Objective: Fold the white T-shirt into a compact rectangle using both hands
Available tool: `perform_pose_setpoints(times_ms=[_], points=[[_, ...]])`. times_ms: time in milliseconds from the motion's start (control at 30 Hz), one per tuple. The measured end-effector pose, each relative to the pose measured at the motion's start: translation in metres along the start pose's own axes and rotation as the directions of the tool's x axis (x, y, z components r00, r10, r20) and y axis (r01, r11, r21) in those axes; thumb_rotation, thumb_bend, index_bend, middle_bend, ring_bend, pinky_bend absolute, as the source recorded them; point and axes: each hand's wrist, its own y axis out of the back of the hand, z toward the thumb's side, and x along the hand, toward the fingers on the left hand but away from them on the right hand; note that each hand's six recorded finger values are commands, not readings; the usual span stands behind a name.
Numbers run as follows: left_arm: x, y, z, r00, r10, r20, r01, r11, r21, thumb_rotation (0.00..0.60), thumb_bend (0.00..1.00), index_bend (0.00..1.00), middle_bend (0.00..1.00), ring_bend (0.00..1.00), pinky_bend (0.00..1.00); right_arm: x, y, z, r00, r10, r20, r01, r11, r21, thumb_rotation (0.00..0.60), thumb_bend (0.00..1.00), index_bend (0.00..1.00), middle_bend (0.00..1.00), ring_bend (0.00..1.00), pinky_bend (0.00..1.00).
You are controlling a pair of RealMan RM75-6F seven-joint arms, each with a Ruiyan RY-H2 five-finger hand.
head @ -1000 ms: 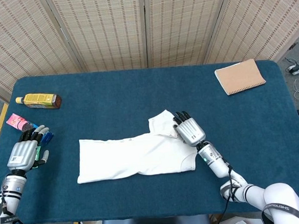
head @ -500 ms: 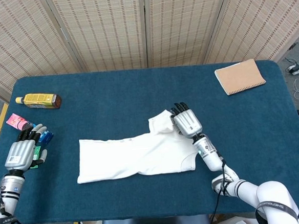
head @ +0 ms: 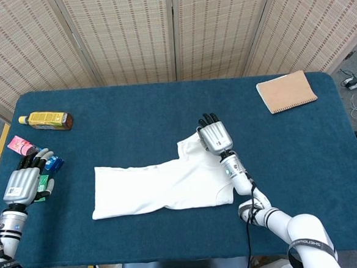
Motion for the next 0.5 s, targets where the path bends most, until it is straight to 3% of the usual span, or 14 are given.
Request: perform_pose_setpoints(times_ms=[500], points=[[-0.003, 0.006, -0.006, 1.000, 0.016, -0.014, -0.016, 1.000, -0.002, 0.600, 0.47, 0.12, 0.06, 0.00, 0.01, -0.021, 0.012, 0.016, 0.999, -0.042, -0.001, 0.042, 0.999, 0.008, 0.600, 0.44, 0.58, 0.30, 0.14, 0.14]])
